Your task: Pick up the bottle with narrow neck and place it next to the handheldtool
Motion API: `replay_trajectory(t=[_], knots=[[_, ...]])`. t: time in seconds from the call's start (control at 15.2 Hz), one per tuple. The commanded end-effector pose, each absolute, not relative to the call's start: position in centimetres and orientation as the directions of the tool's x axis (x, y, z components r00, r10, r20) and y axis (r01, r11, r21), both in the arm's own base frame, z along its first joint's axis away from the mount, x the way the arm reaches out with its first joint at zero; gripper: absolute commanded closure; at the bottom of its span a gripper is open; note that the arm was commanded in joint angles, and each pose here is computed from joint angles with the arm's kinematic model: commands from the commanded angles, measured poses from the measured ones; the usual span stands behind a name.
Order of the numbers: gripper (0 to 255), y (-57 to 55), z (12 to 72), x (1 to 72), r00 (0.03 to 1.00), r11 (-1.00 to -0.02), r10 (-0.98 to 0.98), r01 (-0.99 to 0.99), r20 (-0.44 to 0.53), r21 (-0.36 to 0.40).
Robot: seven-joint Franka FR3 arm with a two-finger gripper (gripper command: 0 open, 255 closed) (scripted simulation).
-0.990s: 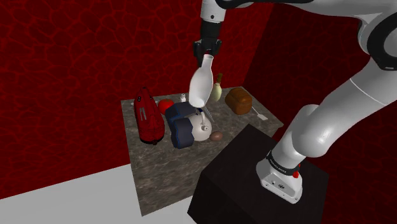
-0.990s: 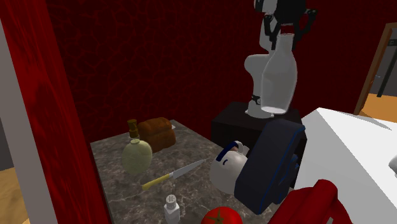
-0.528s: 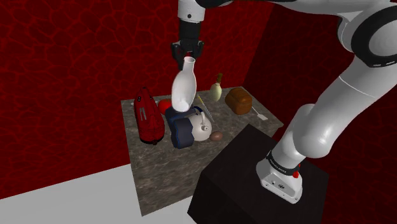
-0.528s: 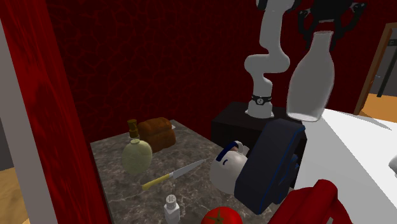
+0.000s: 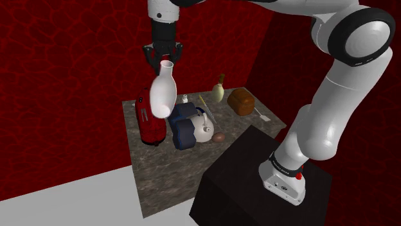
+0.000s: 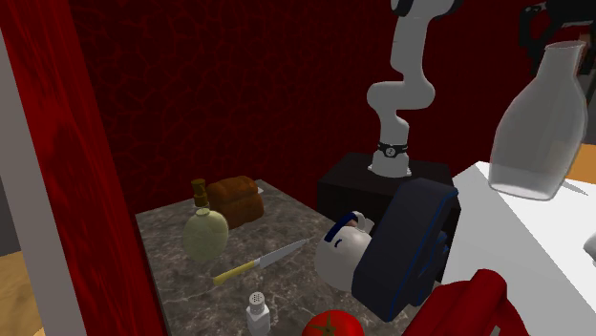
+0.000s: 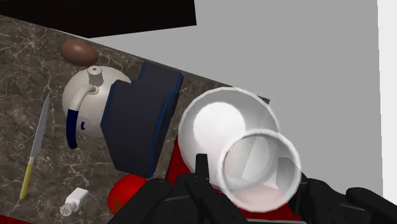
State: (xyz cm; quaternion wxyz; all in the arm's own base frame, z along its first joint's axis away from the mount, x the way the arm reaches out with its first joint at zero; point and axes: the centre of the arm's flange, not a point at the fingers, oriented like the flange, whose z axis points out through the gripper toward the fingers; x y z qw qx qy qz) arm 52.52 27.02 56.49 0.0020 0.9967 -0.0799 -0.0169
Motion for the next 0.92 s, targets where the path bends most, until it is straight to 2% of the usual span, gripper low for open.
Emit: replay_trajectory(t=[0.0, 0.86], knots=[[255, 28.0, 56.3, 52.7, 0.986, -0.987, -0.161, -0.161, -0.033, 0.006], [255, 28.0, 49.4, 52.7, 0.986, -0.987, -0.161, -0.161, -0.033, 0.006]])
